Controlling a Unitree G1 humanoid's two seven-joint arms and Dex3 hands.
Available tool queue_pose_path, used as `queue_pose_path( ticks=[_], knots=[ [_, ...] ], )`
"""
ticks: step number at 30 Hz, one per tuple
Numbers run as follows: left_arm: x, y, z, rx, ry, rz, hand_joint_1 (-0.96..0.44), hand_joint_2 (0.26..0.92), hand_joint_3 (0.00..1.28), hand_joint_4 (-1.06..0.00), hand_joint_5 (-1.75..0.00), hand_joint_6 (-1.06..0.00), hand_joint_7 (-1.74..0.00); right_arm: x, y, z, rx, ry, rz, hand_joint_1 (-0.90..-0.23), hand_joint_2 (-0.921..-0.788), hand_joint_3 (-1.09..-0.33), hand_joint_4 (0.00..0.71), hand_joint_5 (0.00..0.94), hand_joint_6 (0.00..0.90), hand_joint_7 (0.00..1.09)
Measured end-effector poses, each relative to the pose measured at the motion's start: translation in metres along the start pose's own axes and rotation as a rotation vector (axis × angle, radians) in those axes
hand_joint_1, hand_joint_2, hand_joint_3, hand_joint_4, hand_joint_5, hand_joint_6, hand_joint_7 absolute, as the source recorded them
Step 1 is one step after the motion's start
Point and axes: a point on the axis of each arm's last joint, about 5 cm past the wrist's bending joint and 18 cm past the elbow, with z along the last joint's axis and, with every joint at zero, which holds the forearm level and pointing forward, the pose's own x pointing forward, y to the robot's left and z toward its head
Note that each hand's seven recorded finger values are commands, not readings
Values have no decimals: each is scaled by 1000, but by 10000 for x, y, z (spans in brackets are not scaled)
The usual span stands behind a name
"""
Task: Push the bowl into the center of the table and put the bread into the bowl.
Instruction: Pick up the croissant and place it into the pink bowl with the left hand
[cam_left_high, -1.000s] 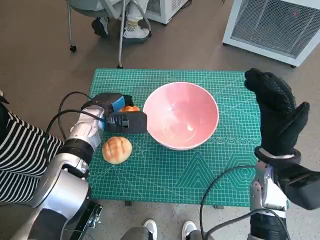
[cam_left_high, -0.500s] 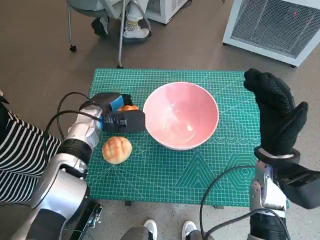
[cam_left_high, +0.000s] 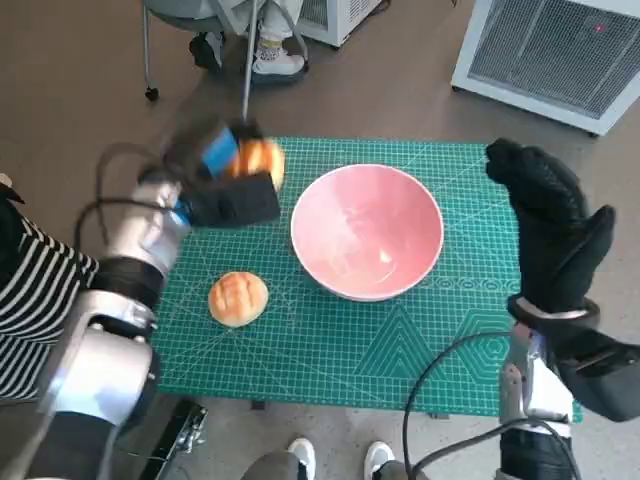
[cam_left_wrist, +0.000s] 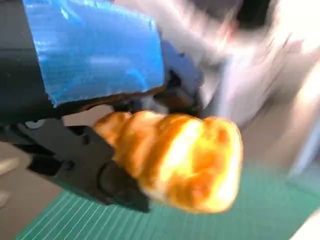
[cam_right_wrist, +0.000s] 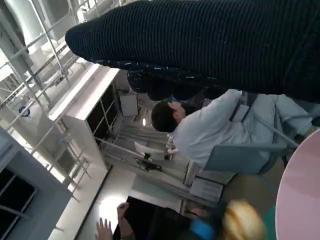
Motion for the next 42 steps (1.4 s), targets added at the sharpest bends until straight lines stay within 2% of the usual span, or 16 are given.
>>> queue_pose_path(
  ticks=[6,13,27,31,33,34,35,36,38,42],
  knots=[
    [53,128,274,-30,-210,104,2,921,83,-677,-1157,-596,-1211,-6,2,-3,1,2,3,-655,-921,-732,182,2,123,386],
    [1,122,491,-40,-377,91,1,921,82,-678,-1139,-595,-1228,-11,1,-4,0,3,5,-655,-921,-732,182,2,122,388],
    [-70,-191,610,-51,-471,-73,1,920,87,-690,-1240,-589,-1118,-40,-8,-1,0,7,1,-655,-921,-734,183,1,118,391],
    [-74,-257,652,-60,-483,-124,1,921,113,-654,-1253,-561,-1172,-47,-9,6,0,8,0,-655,-921,-735,182,1,114,391],
    [-76,-279,664,-62,-487,-153,1,921,157,-574,-1262,-531,-1276,-46,-8,11,1,7,1,-655,-921,-736,182,1,114,392],
    [-77,-287,670,-63,-487,-168,-27,887,145,-526,-1116,-488,-1151,-46,-8,14,1,7,1,-655,-921,-736,182,1,115,393],
    [-77,-293,674,-64,-487,-183,-139,838,106,-437,-755,-408,-839,-47,-8,15,1,7,1,-655,-921,-736,182,1,116,394],
    [-76,-296,678,-63,-488,-205,-212,812,71,-399,-487,-386,-583,-48,-8,17,1,8,1,-655,-921,-736,182,1,117,395],
    [-77,-299,679,-55,-487,-250,-347,790,45,-319,-250,-343,-330,-48,-8,20,1,7,0,-654,-921,-736,182,1,117,396],
    [-78,-301,667,-40,-477,-326,-548,793,26,-197,-53,-271,-93,-48,-7,28,0,6,0,-654,-921,-736,184,2,117,398]
  ],
)
